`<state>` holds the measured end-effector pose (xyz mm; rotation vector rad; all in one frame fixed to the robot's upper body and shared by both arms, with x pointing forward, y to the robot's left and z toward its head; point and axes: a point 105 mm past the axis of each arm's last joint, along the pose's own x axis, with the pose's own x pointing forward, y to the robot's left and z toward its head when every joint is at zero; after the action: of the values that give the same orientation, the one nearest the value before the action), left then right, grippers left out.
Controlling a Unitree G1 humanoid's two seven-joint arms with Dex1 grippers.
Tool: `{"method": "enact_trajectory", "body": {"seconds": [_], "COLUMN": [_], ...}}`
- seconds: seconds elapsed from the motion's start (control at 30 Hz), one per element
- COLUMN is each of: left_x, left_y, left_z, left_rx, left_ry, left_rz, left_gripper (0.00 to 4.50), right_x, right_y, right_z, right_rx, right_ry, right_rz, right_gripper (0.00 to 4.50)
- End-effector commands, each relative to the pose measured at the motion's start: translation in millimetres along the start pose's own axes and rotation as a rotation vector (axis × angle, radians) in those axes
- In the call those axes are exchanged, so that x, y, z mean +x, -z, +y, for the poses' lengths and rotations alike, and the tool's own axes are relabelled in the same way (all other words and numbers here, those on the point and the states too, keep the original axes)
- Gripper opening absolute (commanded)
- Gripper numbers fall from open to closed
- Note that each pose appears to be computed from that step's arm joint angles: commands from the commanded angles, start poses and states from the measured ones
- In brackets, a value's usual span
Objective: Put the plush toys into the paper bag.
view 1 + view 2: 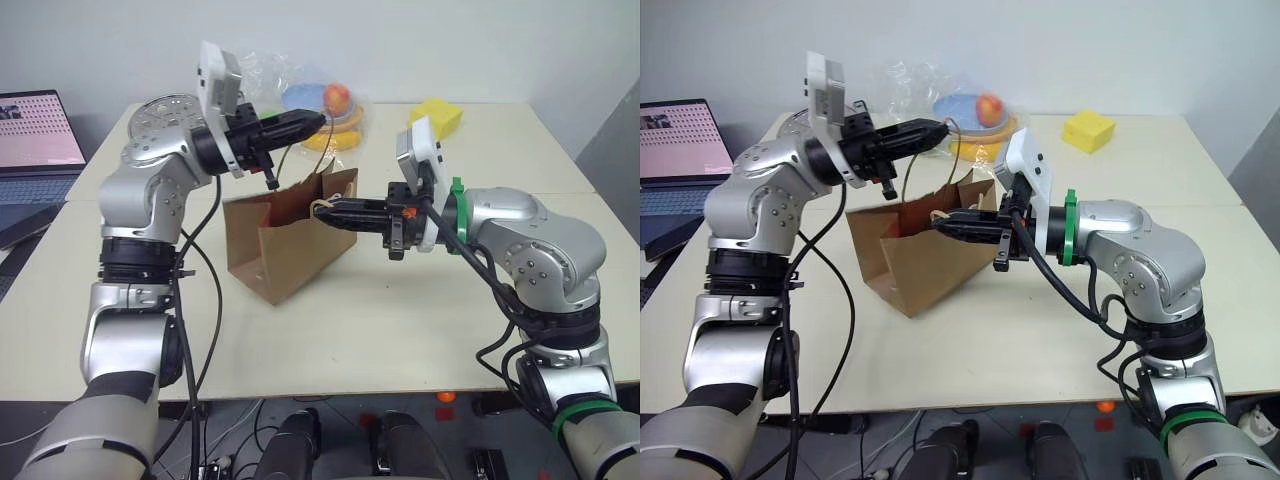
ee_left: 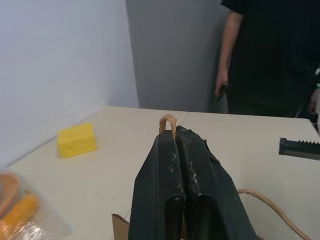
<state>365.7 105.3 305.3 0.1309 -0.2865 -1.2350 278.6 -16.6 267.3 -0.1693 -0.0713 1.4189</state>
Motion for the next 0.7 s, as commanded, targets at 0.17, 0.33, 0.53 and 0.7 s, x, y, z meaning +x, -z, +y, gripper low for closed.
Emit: {"method": "enact_trajectory", "body": {"seconds": [0.17,0.33,0.53,0.7], "left_x": [2.7,3.6,10.0,11.4], "left_y": [-11.0,-28.2,-34.1,-26.3], "left_z": [-8.3,-12.3,-18.2,-11.8], "left_rx": [0.023,0.045,0.068,0.063], "left_ry": [0.062,0.076,0.097,0.073], "left_rz": [-0.019,-0.059,-0.063,-0.061], "left_gripper": [0.0,0.0,0.0,0.0], "right_x": [5.1,10.3,11.7,13.6], "right_y": [-16.9,-26.7,-32.1,-25.9], "right_z": [1.5,5.2,7.6,-7.6], "right_rx": [-0.114,-0.173,-0.262,-0.293], "right_ry": [0.019,0.005,-0.011,0.064], "right_rz": [-0.006,-0.017,0.021,0.06], "right_gripper": [0.04,0.04,0.04,0.04]}}
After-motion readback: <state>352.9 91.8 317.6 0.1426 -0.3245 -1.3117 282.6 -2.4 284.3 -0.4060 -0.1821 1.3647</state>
